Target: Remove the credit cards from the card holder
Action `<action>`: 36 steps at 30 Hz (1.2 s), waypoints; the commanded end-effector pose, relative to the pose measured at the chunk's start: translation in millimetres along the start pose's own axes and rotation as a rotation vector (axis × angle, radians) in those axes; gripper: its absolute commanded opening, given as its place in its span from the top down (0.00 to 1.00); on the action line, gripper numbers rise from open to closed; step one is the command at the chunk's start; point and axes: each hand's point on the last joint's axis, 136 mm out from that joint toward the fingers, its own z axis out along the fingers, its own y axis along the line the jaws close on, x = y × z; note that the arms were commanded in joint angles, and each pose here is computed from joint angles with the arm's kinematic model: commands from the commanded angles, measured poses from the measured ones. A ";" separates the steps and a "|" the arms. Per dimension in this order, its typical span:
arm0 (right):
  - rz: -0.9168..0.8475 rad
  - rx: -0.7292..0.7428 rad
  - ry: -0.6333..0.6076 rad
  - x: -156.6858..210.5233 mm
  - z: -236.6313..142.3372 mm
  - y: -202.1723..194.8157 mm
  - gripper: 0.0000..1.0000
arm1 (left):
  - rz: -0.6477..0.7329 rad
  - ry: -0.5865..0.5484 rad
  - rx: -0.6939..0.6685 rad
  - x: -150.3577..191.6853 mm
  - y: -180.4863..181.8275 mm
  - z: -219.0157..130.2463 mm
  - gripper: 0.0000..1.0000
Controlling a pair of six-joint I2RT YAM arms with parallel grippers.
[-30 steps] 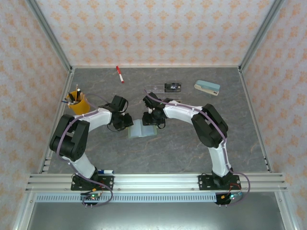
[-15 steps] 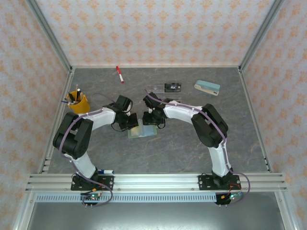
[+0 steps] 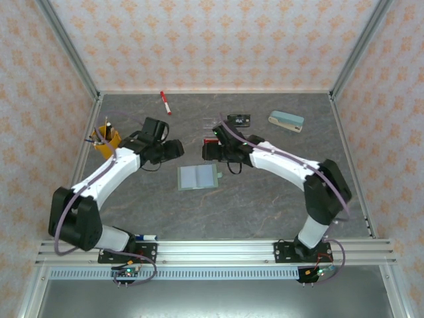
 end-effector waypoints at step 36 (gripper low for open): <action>0.062 0.753 -0.750 -17.4 -115.3 -313.8 0.00 | 0.292 -0.765 -0.338 -66.6 123.5 1.8 0.00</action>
